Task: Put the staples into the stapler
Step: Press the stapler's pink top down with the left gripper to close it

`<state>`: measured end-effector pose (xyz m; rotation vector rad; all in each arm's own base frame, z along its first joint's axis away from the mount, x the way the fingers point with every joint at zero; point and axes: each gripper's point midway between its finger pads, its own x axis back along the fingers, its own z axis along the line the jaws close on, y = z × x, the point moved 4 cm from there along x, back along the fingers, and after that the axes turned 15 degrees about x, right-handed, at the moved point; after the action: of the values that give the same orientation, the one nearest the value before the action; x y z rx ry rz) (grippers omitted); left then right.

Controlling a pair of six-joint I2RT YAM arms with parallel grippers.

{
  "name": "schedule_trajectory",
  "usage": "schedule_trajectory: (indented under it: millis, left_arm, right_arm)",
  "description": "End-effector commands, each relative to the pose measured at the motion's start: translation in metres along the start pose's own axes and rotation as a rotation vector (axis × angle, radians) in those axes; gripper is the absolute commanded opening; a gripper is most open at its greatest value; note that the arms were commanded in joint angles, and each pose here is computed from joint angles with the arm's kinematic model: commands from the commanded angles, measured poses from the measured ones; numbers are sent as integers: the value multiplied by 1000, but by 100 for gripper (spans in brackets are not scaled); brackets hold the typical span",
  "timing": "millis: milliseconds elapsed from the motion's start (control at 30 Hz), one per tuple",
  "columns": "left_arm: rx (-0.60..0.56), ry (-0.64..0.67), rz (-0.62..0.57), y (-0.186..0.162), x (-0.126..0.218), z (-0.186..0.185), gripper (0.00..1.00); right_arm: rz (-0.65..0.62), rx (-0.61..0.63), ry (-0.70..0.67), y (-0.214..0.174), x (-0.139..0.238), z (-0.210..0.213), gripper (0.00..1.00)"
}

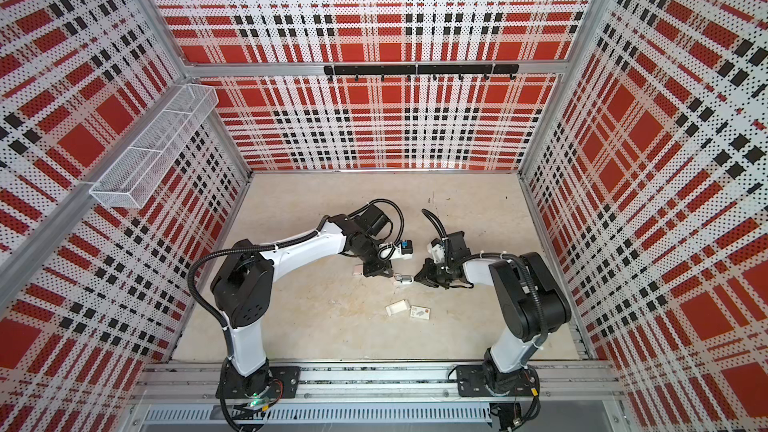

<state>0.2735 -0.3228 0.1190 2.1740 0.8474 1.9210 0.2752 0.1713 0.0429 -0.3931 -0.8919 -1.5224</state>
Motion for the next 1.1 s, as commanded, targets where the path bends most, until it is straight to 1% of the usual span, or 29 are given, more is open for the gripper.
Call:
schedule_trajectory:
  millis: [0, 233, 500, 767, 1067]
  left_arm:
    - [-11, -36, -7, 9, -10, -7, 24]
    - [-12, -55, 18, 6, -22, -10, 23]
    - [-25, -45, 47, 4, -32, -9, 22]
    - [-36, -35, 58, 7, -36, -9, 22]
    - [-56, -17, 92, 11, -43, -9, 22]
  right_arm:
    - [1, 20, 6, -1, -6, 1, 7]
    - [1, 21, -2, -1, -6, 1, 7]
    - [-21, 24, -20, 3, -2, 2, 7]
    - [-35, 29, -21, 6, 1, 4, 7]
    - [-66, 9, -75, 10, 10, -4, 7]
